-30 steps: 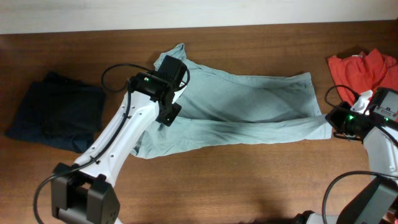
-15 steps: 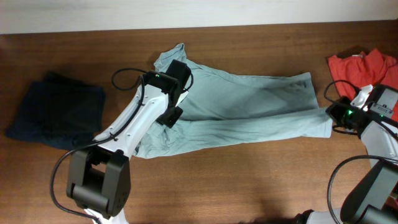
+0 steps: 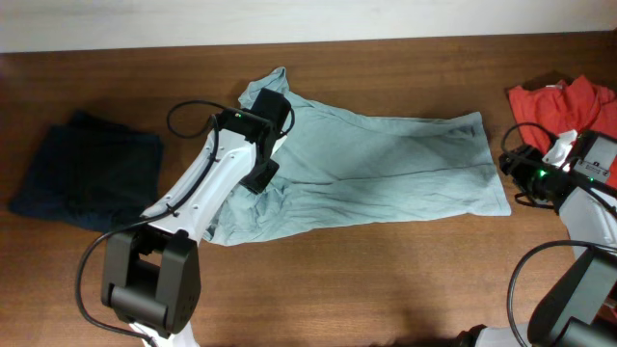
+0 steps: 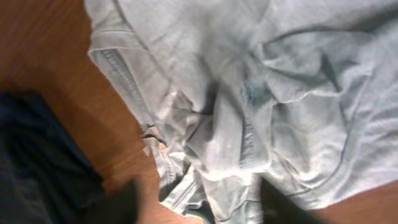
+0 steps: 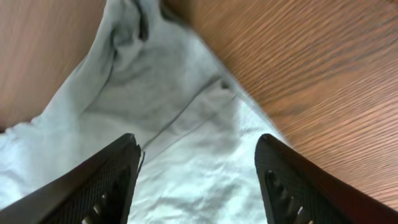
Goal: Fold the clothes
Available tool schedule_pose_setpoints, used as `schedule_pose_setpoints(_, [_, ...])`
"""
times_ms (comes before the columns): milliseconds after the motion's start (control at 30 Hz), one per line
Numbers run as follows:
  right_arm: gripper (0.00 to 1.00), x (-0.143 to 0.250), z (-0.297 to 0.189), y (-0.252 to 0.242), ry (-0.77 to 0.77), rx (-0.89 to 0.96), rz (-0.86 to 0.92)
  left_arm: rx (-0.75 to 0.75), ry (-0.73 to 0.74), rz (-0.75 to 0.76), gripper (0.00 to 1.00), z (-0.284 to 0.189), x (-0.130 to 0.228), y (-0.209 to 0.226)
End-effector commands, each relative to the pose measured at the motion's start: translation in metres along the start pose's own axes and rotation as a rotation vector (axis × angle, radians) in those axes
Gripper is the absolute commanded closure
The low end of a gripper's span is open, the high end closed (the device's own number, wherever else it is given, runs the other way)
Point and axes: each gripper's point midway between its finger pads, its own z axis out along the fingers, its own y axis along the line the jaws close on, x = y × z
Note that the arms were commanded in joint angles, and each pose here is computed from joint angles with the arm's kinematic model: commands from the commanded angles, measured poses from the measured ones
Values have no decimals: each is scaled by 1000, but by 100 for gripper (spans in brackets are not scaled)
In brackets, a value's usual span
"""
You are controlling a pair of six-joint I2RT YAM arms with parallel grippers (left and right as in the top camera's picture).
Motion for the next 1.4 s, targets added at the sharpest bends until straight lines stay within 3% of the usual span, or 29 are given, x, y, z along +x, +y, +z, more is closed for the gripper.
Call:
schedule_pose_setpoints(0, [37, 11, -1, 18, 63, -90, 3, -84, 1, -41, 26, -2, -2, 19])
schedule_pose_setpoints(167, [36, 31, -6, 19, 142, -97, 8, -103, 12, -118, 26, -15, -1, 29])
schedule_pose_setpoints(400, [35, 46, -27, 29, 188, -125, -37, 248, 89, -138, 26, -7, 21, -20])
schedule_pose_setpoints(633, [33, 47, -31, 30, 185, -125, -38, 281, 122, -57, 32, 37, 44, -46])
schedule_pose_setpoints(733, [32, 47, -31, 30, 184, -121, -38, 239, 106, -59, 39, 51, 44, -44])
schedule_pose_setpoints(833, [32, 47, -31, 30, 185, -121, -38, 189, 106, -59, 53, 58, 46, -37])
schedule_pose_setpoints(1033, [32, 47, -31, 30, 185, -121, -38, 111, 22, -79, 69, 62, 25, -22])
schedule_pose_setpoints(1167, [33, 47, -31, 30, 185, -121, -38, 53, 25, -81, 93, 59, 23, -10])
schedule_pose_setpoints(1300, [32, 47, -31, 30, 185, -121, -38, 28, 14, -88, 95, 42, 14, 3])
schedule_pose_setpoints(1367, [33, 47, -31, 30, 185, -121, -38, 16, -10, -95, 92, 34, 5, 9])
